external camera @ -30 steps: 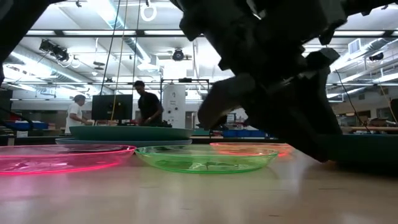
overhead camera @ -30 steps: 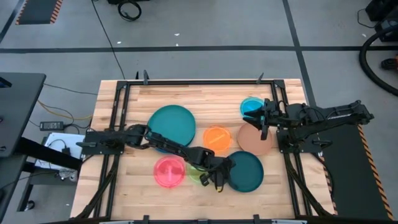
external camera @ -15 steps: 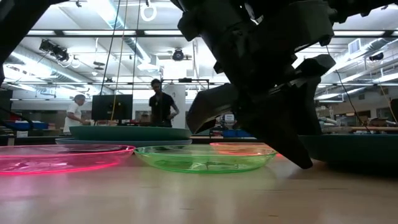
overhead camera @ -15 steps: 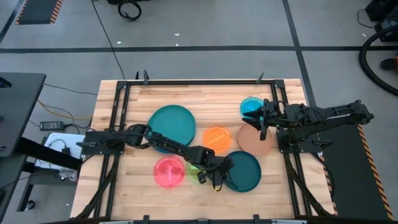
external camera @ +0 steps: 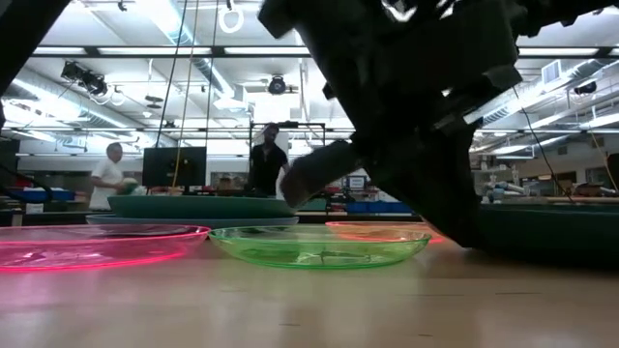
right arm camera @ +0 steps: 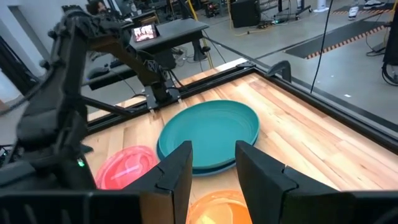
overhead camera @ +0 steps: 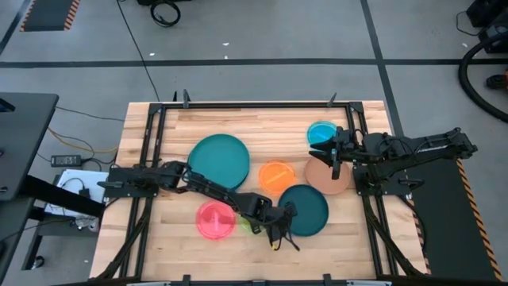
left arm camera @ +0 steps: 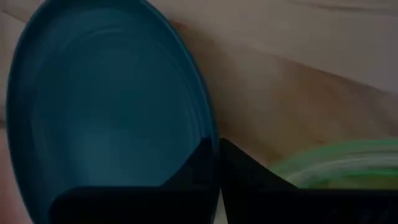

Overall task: Stack plastic plates
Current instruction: Stack the dark blue plate on the green plate

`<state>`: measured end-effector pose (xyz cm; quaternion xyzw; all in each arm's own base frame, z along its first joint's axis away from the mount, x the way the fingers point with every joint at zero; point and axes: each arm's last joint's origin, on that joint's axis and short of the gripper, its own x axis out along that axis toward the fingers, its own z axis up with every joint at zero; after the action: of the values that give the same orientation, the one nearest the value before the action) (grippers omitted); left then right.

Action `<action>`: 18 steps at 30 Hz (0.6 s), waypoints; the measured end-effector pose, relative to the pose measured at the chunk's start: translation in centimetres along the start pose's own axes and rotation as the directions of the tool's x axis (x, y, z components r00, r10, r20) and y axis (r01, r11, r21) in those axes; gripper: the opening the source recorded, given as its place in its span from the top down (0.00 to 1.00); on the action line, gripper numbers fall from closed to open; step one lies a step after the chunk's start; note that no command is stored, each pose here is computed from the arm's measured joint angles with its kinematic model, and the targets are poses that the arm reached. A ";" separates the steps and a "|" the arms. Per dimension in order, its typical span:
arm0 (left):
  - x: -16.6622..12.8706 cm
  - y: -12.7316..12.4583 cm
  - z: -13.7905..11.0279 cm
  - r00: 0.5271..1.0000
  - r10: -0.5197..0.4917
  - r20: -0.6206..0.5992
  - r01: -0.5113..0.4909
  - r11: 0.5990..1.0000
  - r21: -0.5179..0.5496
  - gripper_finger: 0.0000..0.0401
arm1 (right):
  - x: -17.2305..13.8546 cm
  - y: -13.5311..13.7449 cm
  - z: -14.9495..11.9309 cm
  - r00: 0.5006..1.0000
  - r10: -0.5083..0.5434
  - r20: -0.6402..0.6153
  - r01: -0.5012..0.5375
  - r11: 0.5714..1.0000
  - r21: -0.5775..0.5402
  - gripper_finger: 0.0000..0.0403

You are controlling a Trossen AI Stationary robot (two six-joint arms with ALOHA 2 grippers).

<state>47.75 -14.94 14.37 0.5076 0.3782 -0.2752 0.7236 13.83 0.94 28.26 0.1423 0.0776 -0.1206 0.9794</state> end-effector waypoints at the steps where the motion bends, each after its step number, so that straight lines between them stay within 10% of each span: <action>1: -0.4 0.0 0.1 1.000 -0.007 -0.003 0.007 1.000 -0.012 0.96 | 0.0 0.0 0.0 1.000 -0.001 -0.003 0.001 1.000 -0.001 0.67; 18: -7.6 1.3 -1.8 0.969 -0.030 -0.245 -0.055 0.941 -0.333 0.96 | -0.1 0.2 0.8 0.996 0.025 0.080 -0.018 0.996 -0.085 0.67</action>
<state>44.01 -12.70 20.95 0.4089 0.5033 -0.1367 0.7489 13.93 0.94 29.10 0.0966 0.0412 -0.1124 0.9881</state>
